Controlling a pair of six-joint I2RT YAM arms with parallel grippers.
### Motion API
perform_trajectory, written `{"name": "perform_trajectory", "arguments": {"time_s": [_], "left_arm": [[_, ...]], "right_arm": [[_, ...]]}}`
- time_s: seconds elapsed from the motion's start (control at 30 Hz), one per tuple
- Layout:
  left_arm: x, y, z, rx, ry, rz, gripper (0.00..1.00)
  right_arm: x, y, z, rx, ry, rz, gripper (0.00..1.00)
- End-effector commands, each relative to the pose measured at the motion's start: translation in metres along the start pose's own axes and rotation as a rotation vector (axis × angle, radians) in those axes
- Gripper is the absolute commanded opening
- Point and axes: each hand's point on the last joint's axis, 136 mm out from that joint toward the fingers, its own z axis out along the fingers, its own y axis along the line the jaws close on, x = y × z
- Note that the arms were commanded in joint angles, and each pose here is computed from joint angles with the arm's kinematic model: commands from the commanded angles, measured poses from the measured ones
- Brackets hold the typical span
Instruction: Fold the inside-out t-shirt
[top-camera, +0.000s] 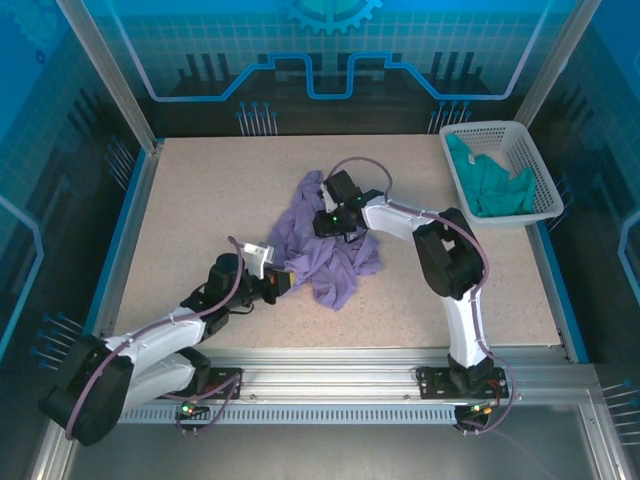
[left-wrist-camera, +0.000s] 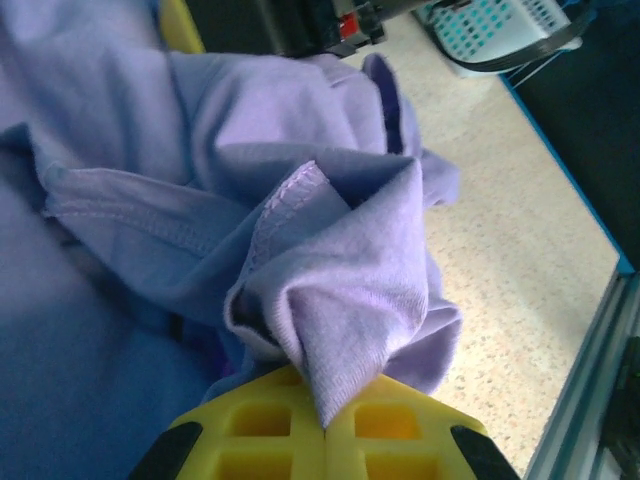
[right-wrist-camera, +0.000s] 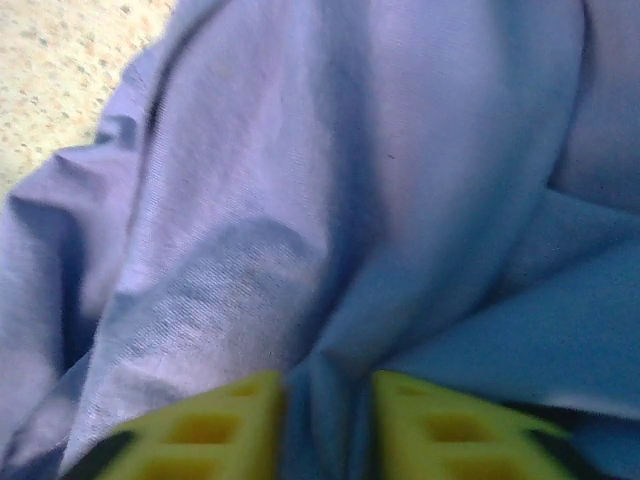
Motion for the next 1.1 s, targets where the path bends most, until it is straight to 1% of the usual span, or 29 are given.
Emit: {"name": "perform_trajectory", "arguments": {"time_s": [0.0,0.03,0.1,0.13,0.2,0.3,0.37,0.43,0.47,0.5,0.53,0.57,0.6,0.63,0.7,0.77,0.8,0.9,0.97,1.07], "left_arm": [[-0.006,0.007,-0.006,-0.062,-0.031,-0.011,0.0],[-0.011,0.01,-0.007,-0.088,-0.051,-0.011,0.0],[-0.024,0.014,-0.011,-0.129,-0.103,-0.003,0.0],[-0.034,0.016,-0.015,-0.157,-0.149,0.001,0.0],[-0.058,0.016,-0.023,-0.185,-0.257,0.012,0.0],[-0.111,-0.001,-0.041,-0.181,-0.453,0.067,0.0],[-0.153,-0.024,-0.059,-0.154,-0.582,0.13,0.0],[-0.181,-0.051,-0.078,-0.101,-0.681,0.203,0.0],[-0.19,-0.063,-0.087,-0.071,-0.719,0.24,0.0],[-0.193,-0.072,-0.092,-0.041,-0.737,0.274,0.0],[-0.191,-0.078,-0.092,-0.015,-0.733,0.3,0.0],[-0.182,-0.079,-0.085,0.01,-0.696,0.322,0.0],[-0.173,-0.078,-0.076,0.027,-0.65,0.333,0.0],[-0.157,-0.07,-0.06,0.036,-0.579,0.321,0.0],[-0.117,-0.049,-0.027,0.047,-0.411,0.26,0.0],[-0.079,-0.031,-0.007,0.047,-0.281,0.183,0.0],[-0.063,-0.025,-0.003,0.048,-0.238,0.15,0.0],[-0.022,-0.009,0.002,0.033,-0.147,0.079,0.01],[-0.006,-0.007,0.002,0.023,-0.096,0.066,0.01],[0.013,-0.009,0.003,0.017,-0.016,0.053,0.02]], "right_arm": [[-0.019,0.005,-0.026,-0.008,-0.059,-0.034,0.06],[-0.03,0.008,-0.041,-0.021,-0.112,-0.05,0.0],[-0.051,0.015,-0.077,-0.045,-0.229,-0.079,0.0],[-0.062,0.019,-0.099,-0.066,-0.303,-0.087,0.0],[-0.081,0.027,-0.144,-0.125,-0.447,-0.092,0.0],[-0.102,0.041,-0.222,-0.229,-0.684,-0.119,0.0],[-0.099,0.053,-0.273,-0.28,-0.841,-0.183,0.0],[-0.083,0.059,-0.306,-0.294,-0.952,-0.245,0.0],[-0.069,0.055,-0.313,-0.28,-0.979,-0.25,0.0],[-0.054,0.045,-0.312,-0.257,-0.986,-0.229,0.0],[-0.037,0.032,-0.3,-0.228,-0.964,-0.196,0.0],[-0.019,0.015,-0.286,-0.181,-0.934,-0.14,0.0],[-0.003,-0.003,-0.271,-0.132,-0.898,-0.08,0.06],[0.016,-0.022,-0.253,-0.076,-0.855,-0.029,0.16],[0.06,-0.062,-0.215,0.086,-0.718,0.057,0.32],[0.088,-0.076,-0.198,0.168,-0.632,0.06,0.43],[0.097,-0.08,-0.196,0.197,-0.611,0.057,0.47],[0.101,-0.072,-0.199,0.219,-0.598,-0.008,0.55],[0.094,-0.061,-0.196,0.199,-0.577,-0.056,0.58],[0.08,-0.043,-0.179,0.17,-0.49,-0.118,0.6]]}}
